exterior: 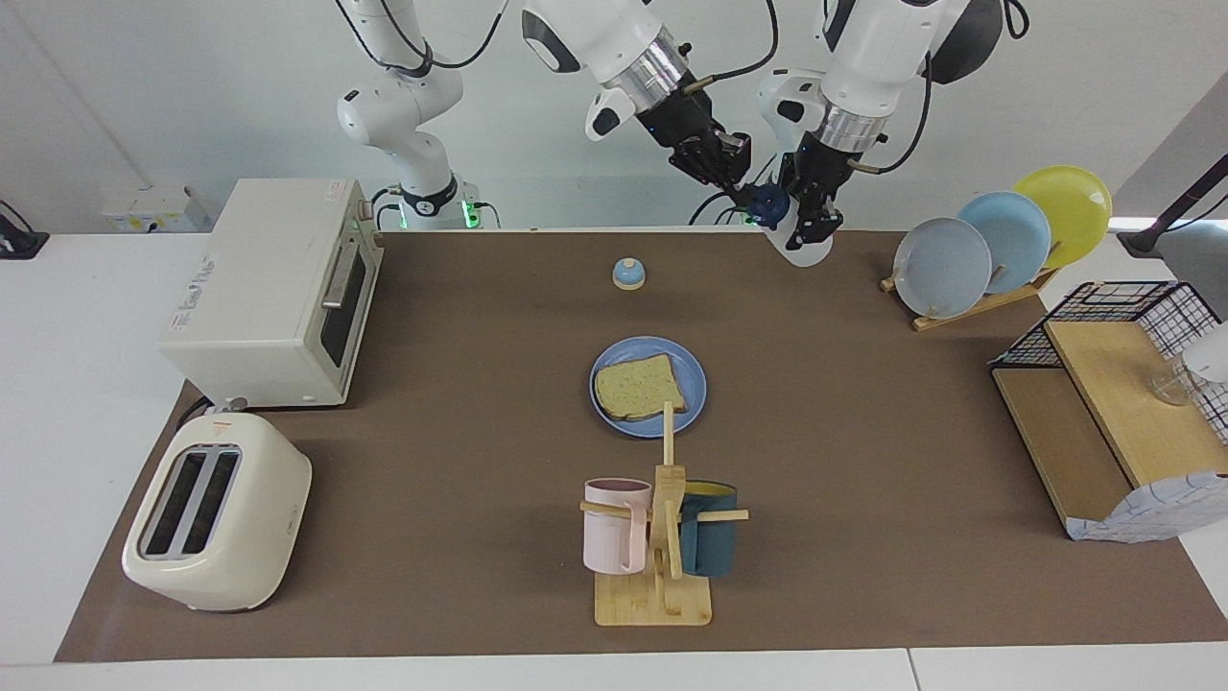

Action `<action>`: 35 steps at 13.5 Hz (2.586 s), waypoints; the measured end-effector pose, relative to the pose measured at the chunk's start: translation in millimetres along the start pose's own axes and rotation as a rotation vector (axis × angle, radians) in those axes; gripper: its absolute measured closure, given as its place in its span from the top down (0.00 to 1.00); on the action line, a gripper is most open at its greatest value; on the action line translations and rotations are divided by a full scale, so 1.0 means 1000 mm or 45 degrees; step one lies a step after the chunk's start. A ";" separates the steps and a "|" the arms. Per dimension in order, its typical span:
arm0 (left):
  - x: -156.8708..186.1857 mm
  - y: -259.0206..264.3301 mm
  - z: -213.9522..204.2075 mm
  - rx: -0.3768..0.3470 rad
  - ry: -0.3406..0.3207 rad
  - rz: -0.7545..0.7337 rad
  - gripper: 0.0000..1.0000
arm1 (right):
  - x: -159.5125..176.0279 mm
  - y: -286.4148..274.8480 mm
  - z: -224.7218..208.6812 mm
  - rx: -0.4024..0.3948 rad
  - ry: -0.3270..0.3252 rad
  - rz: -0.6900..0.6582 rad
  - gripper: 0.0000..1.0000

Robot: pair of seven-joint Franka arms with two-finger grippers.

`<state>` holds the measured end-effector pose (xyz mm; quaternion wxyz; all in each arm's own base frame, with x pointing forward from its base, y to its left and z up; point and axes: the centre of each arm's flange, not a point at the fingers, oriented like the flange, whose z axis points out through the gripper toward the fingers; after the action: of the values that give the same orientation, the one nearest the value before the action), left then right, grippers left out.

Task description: Put bread on plate and add seasoning

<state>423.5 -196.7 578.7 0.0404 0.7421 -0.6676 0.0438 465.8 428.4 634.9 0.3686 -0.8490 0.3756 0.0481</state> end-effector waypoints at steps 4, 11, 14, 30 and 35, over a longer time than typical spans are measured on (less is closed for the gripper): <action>0.001 0.000 -0.001 0.005 0.003 0.001 0.44 | 0.005 -0.001 -0.002 0.009 -0.012 0.026 0.04; 0.004 0.009 0.014 -0.051 -0.031 0.028 0.44 | 0.029 -0.013 -0.033 0.039 0.014 -0.030 0.04; 0.004 0.010 0.013 -0.048 -0.030 0.031 0.44 | 0.026 -0.012 -0.031 0.037 0.011 -0.050 0.08; 0.059 0.016 0.067 0.193 -0.408 -0.103 0.44 | 0.235 0.094 -0.155 -0.829 0.176 -0.709 1.00; 0.125 -0.009 0.138 0.357 -0.686 -0.020 0.44 | 0.266 0.123 -0.227 -0.917 0.121 -0.671 1.00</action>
<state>447.2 -335.4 456.4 -0.2407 0.7305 -0.6360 -0.0633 528.3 62.9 631.2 0.0315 -0.9911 0.1225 0.0411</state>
